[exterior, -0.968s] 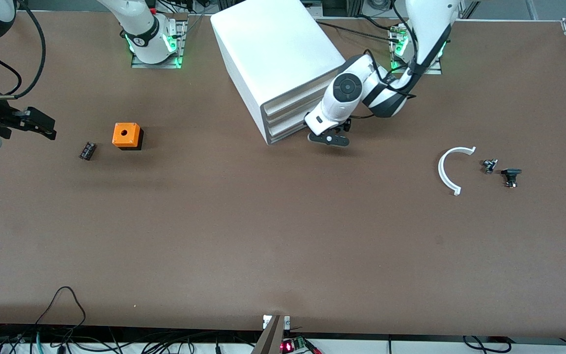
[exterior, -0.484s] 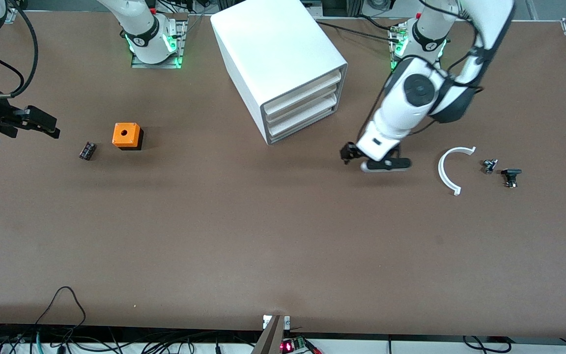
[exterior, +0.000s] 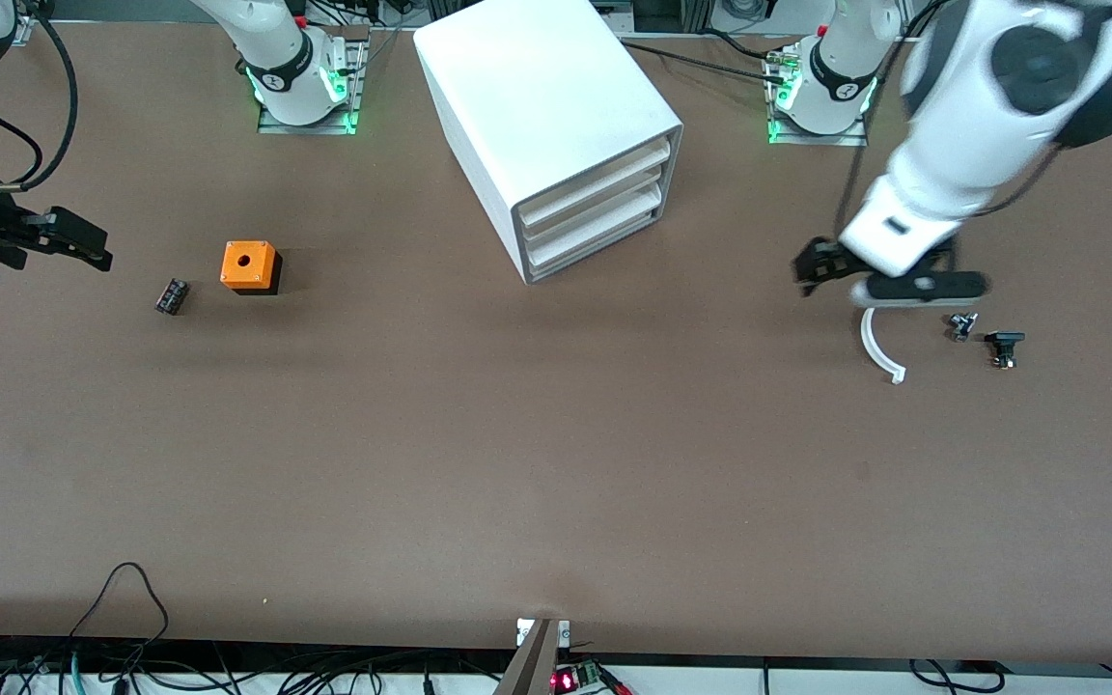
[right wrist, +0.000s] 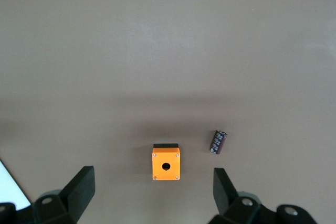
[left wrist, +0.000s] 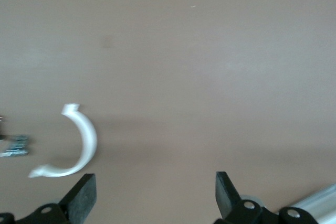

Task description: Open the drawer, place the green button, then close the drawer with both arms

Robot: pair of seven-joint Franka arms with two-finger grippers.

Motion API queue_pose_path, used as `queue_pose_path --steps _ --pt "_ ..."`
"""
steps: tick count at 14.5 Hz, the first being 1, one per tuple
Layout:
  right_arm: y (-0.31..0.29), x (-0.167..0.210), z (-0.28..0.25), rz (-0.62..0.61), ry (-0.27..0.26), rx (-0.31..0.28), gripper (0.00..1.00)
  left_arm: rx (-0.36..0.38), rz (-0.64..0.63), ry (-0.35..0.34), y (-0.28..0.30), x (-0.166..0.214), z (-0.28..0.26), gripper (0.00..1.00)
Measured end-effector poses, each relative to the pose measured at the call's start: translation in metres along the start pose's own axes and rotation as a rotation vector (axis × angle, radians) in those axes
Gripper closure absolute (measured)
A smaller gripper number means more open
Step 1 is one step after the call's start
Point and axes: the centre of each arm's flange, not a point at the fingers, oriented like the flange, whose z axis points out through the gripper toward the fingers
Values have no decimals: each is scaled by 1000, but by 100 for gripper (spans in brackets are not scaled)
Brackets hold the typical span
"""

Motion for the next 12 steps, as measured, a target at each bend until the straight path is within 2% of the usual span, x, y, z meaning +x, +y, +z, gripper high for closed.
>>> queue_pose_path --steps 3,6,8,12 --pt "0 0 0 -1 -3 0 0 10 64 -36 -71 2 -49 0" --pt "0 -1 1 0 -11 0 0 8 88 -43 -117 -3 -79 0" --pt "0 -2 1 0 -14 0 0 8 100 -39 -132 -7 -88 0" --pt "0 -2 1 -1 -16 0 0 7 143 -41 -125 -8 -90 0"
